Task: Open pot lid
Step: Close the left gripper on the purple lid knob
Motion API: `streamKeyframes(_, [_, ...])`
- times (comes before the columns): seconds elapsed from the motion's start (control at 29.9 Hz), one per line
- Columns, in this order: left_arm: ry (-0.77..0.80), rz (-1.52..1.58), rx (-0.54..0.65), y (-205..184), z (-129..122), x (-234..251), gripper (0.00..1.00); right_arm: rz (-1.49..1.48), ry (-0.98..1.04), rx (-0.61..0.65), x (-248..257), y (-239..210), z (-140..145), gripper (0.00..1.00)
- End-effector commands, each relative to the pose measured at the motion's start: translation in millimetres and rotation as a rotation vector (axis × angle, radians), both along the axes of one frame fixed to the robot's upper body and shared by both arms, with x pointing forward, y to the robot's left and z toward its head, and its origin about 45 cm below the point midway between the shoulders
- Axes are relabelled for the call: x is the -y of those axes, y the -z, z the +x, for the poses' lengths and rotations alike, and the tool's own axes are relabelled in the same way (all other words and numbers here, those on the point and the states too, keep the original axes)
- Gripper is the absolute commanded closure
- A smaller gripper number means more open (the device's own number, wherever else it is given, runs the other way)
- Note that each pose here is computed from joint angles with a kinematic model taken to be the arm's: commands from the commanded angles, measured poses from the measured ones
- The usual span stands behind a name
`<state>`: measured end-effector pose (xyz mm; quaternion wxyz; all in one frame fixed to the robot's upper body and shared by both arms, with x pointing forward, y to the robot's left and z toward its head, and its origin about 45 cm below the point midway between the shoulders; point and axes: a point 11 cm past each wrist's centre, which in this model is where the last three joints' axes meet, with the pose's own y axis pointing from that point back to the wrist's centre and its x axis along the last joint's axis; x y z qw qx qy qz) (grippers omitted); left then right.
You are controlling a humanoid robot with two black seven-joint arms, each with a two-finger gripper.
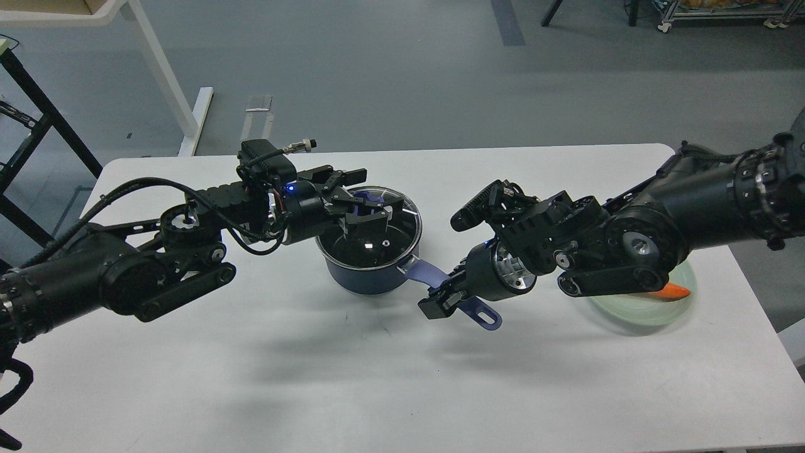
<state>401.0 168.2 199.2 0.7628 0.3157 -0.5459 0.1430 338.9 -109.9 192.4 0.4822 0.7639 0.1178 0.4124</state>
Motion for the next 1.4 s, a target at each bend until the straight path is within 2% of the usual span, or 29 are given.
streamKeyframes(0.0, [0.005, 0.023, -0.011, 7.8, -2.8, -2.8, 0.01, 0.001, -0.003, -0.001, -1.1, -0.3, -0.3, 0.8])
streamKeyframes(0.37, [0.023, 0.027, -0.008, 17.0, -9.7, 0.6, 0.01, -0.01, -0.019, 0.008, 1.0, 0.5, -0.3, 0.84])
streamKeyframes(0.87, [-0.005, 0.04, -0.005, 20.8, -4.6, -8.1, 0.01, -0.01, -0.018, 0.005, 1.2, 1.6, -1.0, 0.84])
streamKeyframes(1.3, [0.023, 0.062, -0.001, 32.8, -13.9, -9.8, 0.1, -0.008, -0.018, 0.004, 0.3, 1.5, -1.2, 0.84])
streamKeyframes(1.37, [0.022, 0.06, 0.001, 32.4, -13.6, -9.0, 0.14, -0.008, -0.018, 0.004, 0.3, 1.5, -1.2, 0.84])
